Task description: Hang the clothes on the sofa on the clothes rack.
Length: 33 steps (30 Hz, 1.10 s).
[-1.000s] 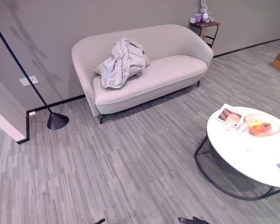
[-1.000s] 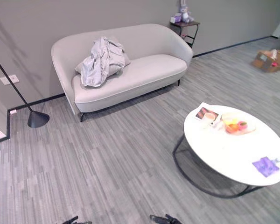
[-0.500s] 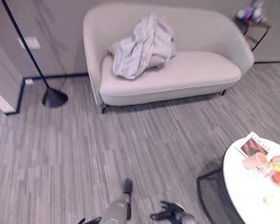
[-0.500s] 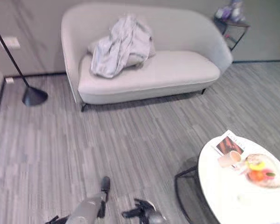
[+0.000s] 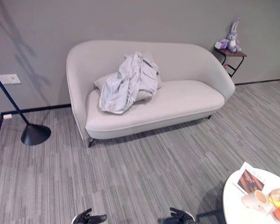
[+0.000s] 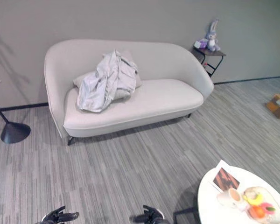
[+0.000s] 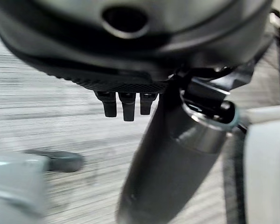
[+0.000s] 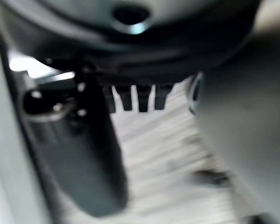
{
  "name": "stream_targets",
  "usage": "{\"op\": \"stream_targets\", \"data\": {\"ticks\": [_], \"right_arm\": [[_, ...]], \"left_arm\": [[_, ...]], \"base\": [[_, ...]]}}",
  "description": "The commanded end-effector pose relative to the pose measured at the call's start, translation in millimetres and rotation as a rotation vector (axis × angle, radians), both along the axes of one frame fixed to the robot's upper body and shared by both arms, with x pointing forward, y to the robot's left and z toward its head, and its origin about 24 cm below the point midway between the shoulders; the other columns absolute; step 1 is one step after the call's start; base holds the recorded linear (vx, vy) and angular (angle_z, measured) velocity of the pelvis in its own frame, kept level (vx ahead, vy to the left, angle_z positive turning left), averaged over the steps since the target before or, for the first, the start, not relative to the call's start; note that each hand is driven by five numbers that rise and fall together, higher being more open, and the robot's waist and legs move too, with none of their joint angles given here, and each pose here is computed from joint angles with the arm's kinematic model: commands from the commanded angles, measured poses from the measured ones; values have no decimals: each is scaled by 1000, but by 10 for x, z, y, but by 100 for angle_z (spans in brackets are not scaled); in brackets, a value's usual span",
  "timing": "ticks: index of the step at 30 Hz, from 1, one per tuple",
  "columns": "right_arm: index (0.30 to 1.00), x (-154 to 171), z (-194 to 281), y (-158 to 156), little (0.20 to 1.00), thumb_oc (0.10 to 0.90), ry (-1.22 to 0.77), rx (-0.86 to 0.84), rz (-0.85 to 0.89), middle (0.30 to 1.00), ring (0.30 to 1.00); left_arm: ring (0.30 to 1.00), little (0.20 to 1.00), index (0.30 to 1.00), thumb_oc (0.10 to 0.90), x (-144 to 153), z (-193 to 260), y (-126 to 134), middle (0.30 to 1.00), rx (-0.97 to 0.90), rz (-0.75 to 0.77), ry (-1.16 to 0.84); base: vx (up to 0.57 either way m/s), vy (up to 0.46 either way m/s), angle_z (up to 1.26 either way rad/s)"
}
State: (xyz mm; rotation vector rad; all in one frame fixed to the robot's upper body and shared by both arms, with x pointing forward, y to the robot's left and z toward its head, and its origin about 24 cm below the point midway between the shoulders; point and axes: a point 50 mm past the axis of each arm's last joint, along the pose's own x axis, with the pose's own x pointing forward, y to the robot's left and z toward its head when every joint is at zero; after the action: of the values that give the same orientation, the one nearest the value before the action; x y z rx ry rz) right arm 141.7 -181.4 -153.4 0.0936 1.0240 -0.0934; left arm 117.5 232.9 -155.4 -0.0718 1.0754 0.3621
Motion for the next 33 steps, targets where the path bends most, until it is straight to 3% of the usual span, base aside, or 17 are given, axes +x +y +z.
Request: {"op": "stream_targets", "data": {"ticks": [1, 5, 7, 8, 11, 13, 20, 27, 31, 33], "right_arm": [[900, 201, 89, 4, 900, 800, -84, 12, -64, 900, 900], [900, 325, 170, -36, 900, 800, -136, 9, -49, 900, 900], [900, 280, 161, -20, 900, 800, -137, 9, -37, 900, 900], [900, 315, 190, -28, 900, 800, -156, -20, -10, 900, 900], [900, 490, 311, -20, 900, 800, -238, -45, 14, 900, 900], [900, 676, 461, -50, 900, 800, -326, -82, 15, 900, 900], [900, 1053, 853, -116, 900, 800, -510, -188, 37, 900, 900], [900, 1269, 1143, -162, 900, 800, -642, -248, 4, 900, 900], [900, 1385, 1265, -184, 900, 800, -678, -358, -1, 900, 900], [900, 1412, 1325, -178, 900, 800, -710, -392, -4, 900, 900]], "left_arm": [[900, 900, 900, 800, -17, -22, -95, 900, -9, -14, -14], [900, 900, 900, 800, -230, -91, -126, 900, -24, -7, 73], [900, 900, 900, 800, -383, -105, -40, 900, -19, 61, 101], [900, 900, 900, 800, -453, -106, 8, 900, -24, 169, 95], [900, 900, 900, 800, -510, -136, -86, 900, -56, 233, 97], [900, 900, 900, 800, -317, -119, -199, 900, -74, 151, 47], [900, 900, 900, 800, -148, -78, -233, 900, -66, 131, -9], [900, 900, 900, 800, -249, -115, -281, 900, -76, 182, 33], [900, 900, 900, 800, -299, -116, -214, 900, -75, 303, 36], [900, 900, 900, 800, -273, -102, -178, 900, -36, 224, 37]], "base": [[413, -279, 82], [561, -249, 89], [636, -374, 84], [504, -324, 81], [409, -369, 44], [392, -409, 59], [135, -94, 21], [225, 195, 17], [336, 330, 14], [324, 407, -10]]}}
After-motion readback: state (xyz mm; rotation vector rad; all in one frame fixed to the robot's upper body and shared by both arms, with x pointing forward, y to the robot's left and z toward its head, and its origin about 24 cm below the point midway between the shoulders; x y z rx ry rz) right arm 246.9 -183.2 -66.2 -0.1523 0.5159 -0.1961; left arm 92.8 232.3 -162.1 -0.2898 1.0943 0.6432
